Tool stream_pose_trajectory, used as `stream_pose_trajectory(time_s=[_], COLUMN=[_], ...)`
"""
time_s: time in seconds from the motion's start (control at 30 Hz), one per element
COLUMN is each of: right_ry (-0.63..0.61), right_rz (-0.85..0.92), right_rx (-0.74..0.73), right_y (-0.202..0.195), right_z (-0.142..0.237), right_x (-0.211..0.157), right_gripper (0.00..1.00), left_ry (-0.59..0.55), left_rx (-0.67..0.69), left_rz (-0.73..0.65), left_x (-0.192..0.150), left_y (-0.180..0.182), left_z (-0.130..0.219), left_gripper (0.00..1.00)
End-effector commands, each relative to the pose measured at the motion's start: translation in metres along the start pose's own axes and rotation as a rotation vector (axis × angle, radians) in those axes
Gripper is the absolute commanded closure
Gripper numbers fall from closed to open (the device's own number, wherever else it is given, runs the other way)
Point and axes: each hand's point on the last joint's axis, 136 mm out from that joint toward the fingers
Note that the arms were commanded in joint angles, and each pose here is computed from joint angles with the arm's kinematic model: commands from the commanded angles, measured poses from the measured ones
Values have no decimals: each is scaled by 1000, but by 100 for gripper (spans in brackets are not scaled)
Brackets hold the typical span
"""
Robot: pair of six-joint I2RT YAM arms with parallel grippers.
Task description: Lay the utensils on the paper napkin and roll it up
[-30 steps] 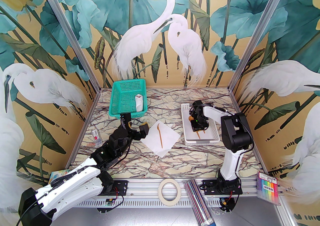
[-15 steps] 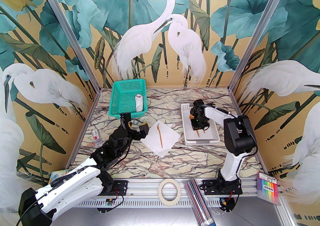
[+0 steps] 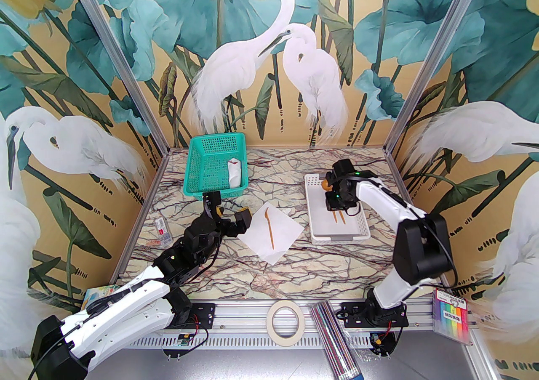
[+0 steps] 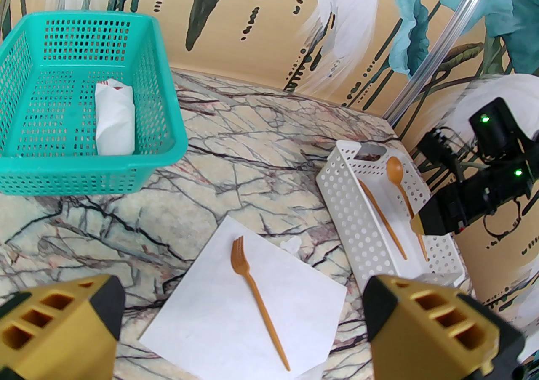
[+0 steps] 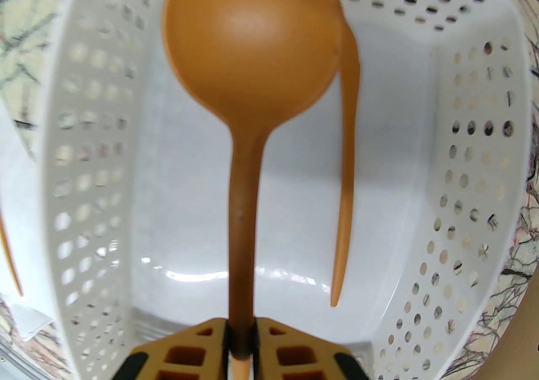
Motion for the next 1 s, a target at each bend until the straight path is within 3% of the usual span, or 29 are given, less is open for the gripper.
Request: stream_pose_trajectory(time_s=[0.0,0.47,0.7,0.97], right_ry=[-22,-159,-136,-27], right_rz=[-27,-26,-24,3], right_rx=[71,296,320,317], right_y=[16,107,146,169], right_z=[22,85,65,17], right_x=[-2,3,-3,-18], right_gripper=[82,83,83,83], left_ry=[19,213,277,275], left_rx=[-46,-134,-103,-67], left_rz=[96,303,345,337], left_x=[-13,-70,-91,-93], left_y=[-4,-21,-16,-9], left_z=[-5,-31,-38,-35], left_gripper=[1,0,1,1])
Point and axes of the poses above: each hand's point on the last joint's axis, 136 mm out from that joint toward the fingers, its own z axis back along the fingers, its own y axis along the line the jaws close on, x = y × z, and after that the axes turned 4 degrees about -z, right-handed
